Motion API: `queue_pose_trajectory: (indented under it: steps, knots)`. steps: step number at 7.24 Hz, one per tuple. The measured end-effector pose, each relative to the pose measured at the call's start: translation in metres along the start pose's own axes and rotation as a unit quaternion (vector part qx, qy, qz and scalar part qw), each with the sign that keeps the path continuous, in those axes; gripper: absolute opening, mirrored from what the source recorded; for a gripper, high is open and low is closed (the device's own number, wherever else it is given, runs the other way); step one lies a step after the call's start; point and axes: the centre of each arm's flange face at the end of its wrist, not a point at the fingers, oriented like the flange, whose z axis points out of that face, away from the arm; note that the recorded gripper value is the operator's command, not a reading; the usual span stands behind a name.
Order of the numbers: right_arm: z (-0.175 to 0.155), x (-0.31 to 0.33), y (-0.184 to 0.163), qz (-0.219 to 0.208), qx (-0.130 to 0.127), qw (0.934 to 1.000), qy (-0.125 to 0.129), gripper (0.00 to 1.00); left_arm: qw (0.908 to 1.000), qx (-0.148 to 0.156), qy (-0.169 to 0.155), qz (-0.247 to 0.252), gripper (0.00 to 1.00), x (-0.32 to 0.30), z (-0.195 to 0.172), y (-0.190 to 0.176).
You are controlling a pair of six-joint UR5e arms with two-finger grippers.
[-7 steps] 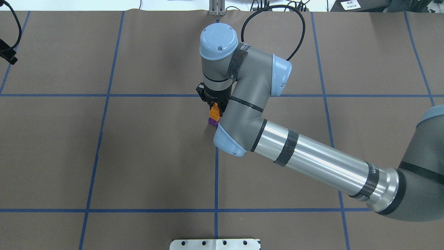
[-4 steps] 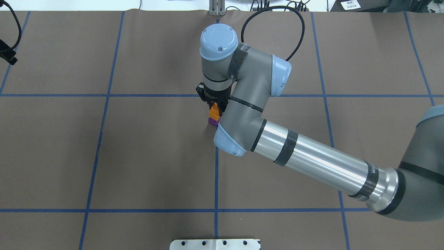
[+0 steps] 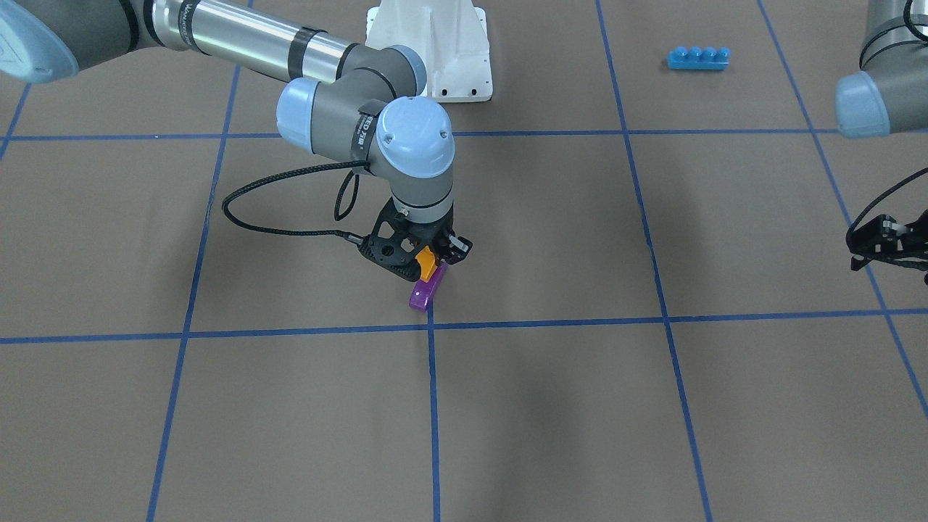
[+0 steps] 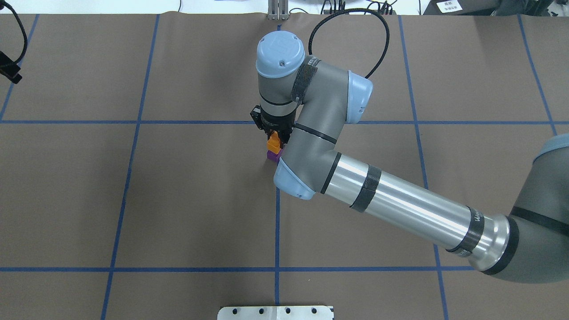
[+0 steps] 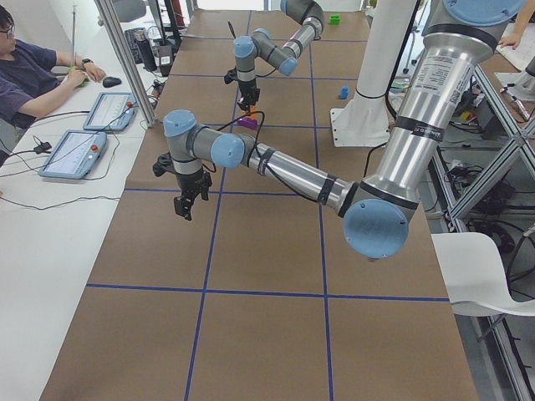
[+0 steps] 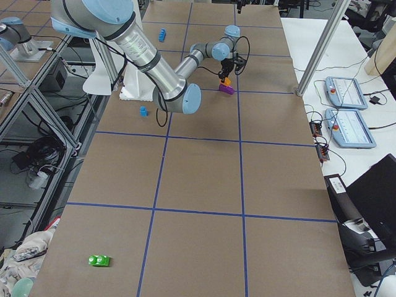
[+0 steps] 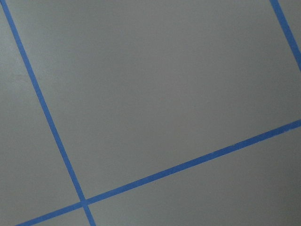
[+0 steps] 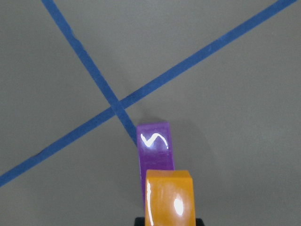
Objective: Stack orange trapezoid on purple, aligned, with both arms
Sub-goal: 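Lower the orange block onto the purple block, aligning it with the right gripper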
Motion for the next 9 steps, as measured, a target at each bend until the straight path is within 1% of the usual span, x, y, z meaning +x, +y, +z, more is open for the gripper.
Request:
queue_pose_trajectory:
  steps: [5, 9]
  knots:
    - [0.009, -0.002, 0.002, -0.005, 0.002, 1.0000, -0.004, 0.00, 1.0000, -0.001, 0.000, 0.000, 1.00, 0.000, 0.001, 0.000]
    - [0.017, -0.001, 0.006, -0.007, 0.001, 1.0000, 0.000, 0.00, 1.0000, -0.004, 0.000, -0.002, 1.00, -0.002, 0.005, 0.000]
